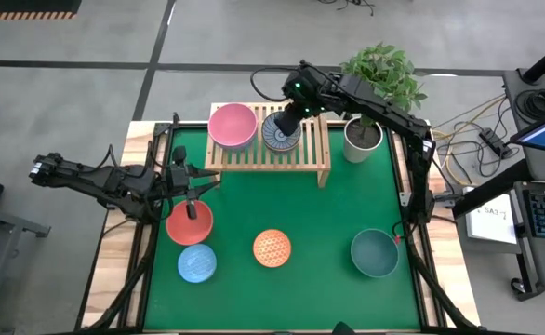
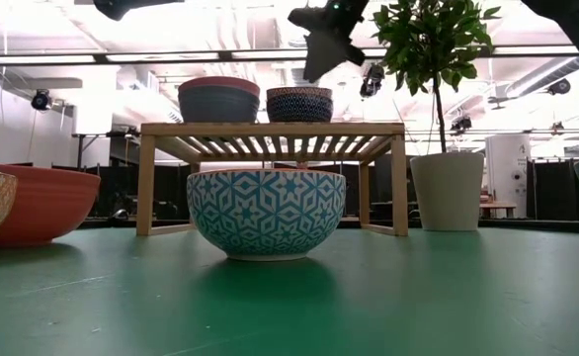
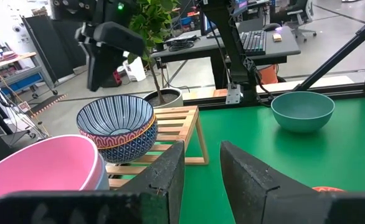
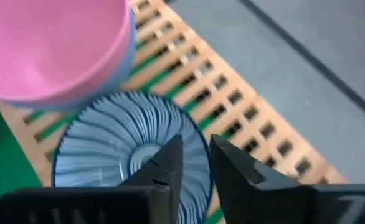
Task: Place and stack bowls onto a shelf
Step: Stack the dark blue patterned bowl on top of the yellow patterned bowl on the shelf
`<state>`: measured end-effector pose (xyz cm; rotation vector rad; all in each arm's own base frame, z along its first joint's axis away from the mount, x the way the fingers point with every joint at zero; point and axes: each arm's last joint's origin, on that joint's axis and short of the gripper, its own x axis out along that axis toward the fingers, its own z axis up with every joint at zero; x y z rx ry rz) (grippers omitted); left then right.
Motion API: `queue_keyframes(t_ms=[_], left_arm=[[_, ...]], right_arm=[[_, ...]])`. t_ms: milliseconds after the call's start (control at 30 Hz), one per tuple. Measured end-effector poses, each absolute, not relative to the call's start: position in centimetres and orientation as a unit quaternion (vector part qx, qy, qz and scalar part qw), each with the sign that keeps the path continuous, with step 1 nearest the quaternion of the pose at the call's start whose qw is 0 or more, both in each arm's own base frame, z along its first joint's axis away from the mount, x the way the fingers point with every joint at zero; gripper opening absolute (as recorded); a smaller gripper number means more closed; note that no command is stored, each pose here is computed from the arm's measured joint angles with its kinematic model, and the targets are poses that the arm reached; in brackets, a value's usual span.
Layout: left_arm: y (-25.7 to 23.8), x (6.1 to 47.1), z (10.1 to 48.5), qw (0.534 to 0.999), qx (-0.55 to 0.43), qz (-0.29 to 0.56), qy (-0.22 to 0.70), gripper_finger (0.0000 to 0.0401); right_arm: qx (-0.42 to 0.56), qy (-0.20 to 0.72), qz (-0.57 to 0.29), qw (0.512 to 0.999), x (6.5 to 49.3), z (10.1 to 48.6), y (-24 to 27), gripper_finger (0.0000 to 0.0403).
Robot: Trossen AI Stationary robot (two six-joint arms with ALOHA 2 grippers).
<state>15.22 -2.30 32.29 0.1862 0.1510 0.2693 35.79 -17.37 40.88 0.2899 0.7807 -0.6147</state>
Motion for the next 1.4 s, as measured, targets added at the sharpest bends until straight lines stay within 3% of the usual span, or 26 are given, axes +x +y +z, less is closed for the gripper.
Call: queue_keyframes(t_ms=[267, 633, 1400], left_arm=[[-2.3, 15.2, 32.3, 0.984, 0.093, 0.134, 0.075, 0.0086], [-2.3, 15.2, 32.3, 0.984, 0.095, 0.134, 0.076, 0.0086], [-2.3, 15.2, 32.2, 0.983, 0.096, 0.134, 0.076, 0.0086]], right_arm=[[0.101, 0.332, -0.276, 0.896, 37.4, 40.4, -17.4, 0.0011], [0.098, 0.367, -0.29, 0.878, 38.0, 37.4, -17.6, 0.0009], [0.067, 0.334, -0.292, 0.894, 38.7, 37.5, -18.0, 0.0009]])
